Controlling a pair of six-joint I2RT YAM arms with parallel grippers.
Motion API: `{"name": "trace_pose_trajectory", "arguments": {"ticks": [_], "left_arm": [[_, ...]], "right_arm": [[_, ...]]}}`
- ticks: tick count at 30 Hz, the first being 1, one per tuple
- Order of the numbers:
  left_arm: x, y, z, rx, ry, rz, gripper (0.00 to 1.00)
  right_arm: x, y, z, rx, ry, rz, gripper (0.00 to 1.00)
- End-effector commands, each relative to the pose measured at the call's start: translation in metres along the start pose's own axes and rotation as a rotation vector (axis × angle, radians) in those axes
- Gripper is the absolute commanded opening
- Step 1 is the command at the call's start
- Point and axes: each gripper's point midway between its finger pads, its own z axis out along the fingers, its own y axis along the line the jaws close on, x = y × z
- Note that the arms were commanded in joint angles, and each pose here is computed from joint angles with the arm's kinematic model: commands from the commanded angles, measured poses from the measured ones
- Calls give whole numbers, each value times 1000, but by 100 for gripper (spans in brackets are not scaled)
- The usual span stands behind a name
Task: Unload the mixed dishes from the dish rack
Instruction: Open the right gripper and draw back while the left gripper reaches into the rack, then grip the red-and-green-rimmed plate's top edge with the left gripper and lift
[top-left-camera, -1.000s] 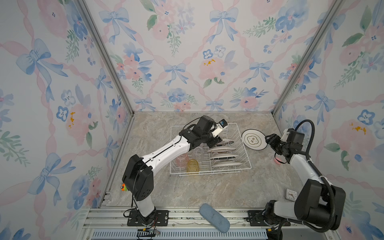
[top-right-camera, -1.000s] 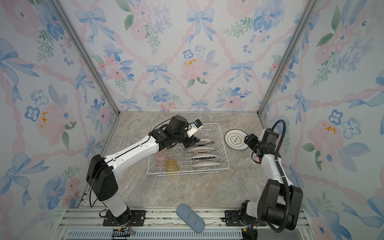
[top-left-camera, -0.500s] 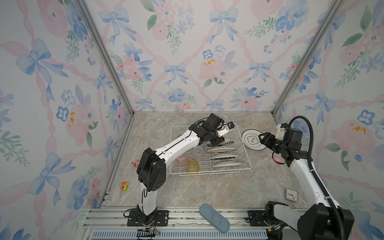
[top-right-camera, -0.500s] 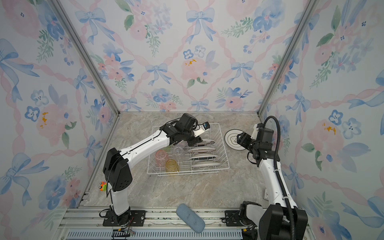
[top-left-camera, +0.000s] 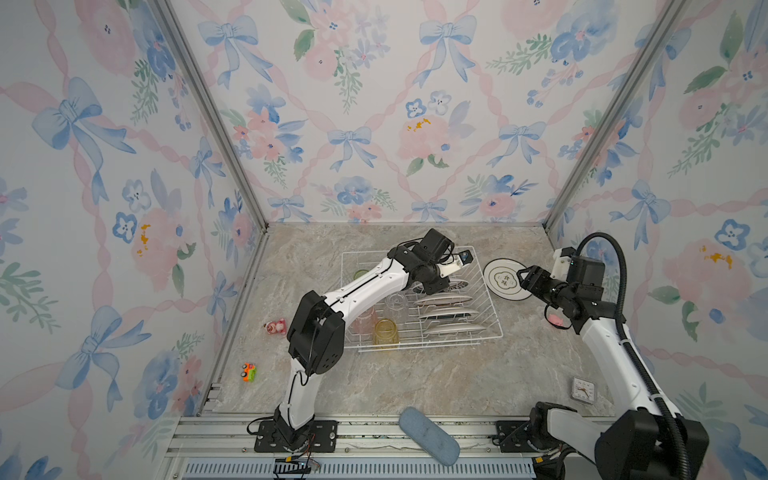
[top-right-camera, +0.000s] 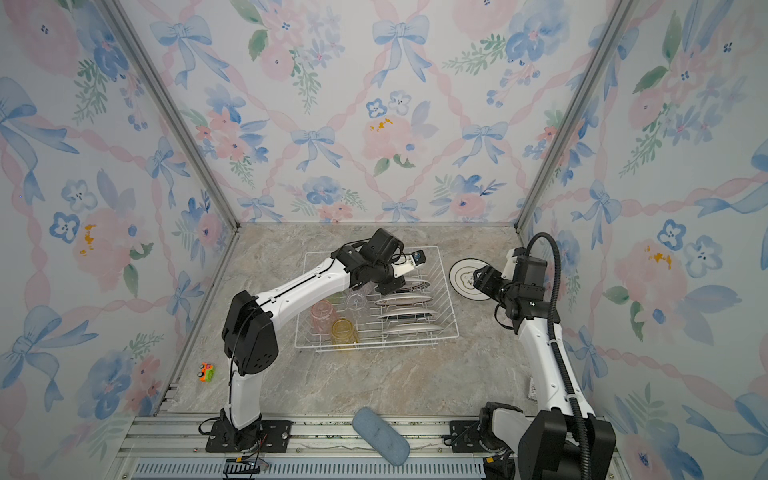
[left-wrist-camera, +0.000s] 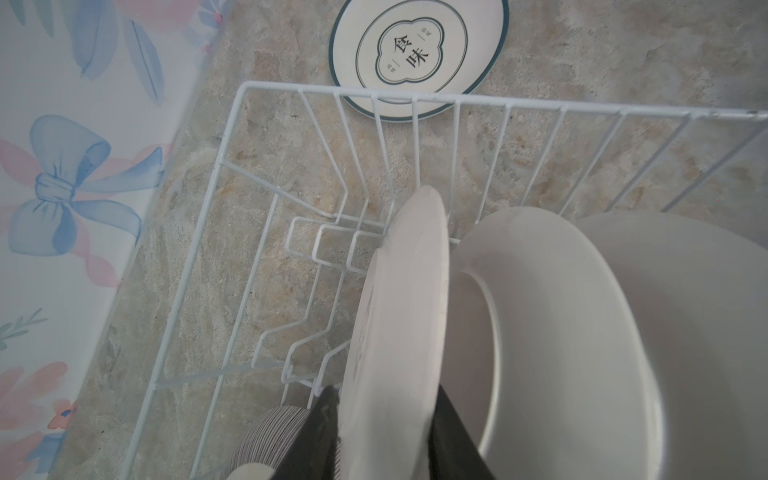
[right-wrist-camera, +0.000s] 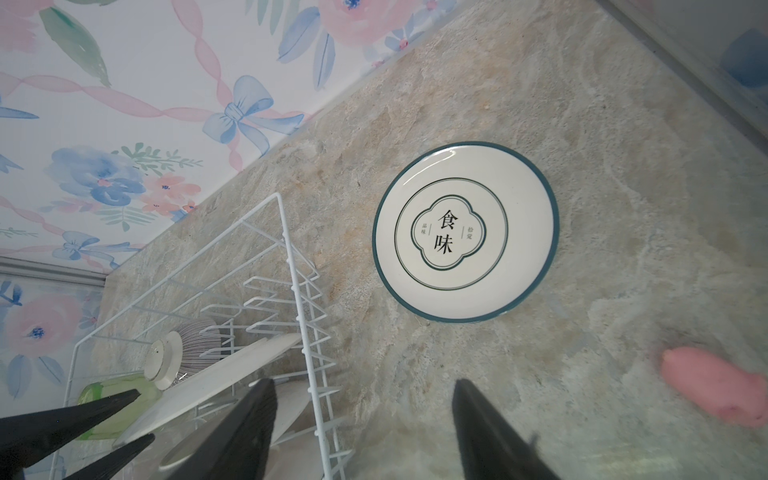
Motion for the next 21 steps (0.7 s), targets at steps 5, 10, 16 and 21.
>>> {"name": "trace_pose_trajectory", "arguments": {"ticks": [5,10,16,21], "left_arm": [[0,5,8,-42,38,59,22],[0,8,12,-86,65,90,16],[-4,15,15,-148,89,115,5],[-9,20,16,-203,107,141,0]], "right_arm": [[-5,11,-7,-32,-13,-24,70],[-5,12,-8,-39,-16,-22,70],[-4,14,-9,-49,-18,-20,70],[-2,14,-8,-53,-16,-22,70]]}}
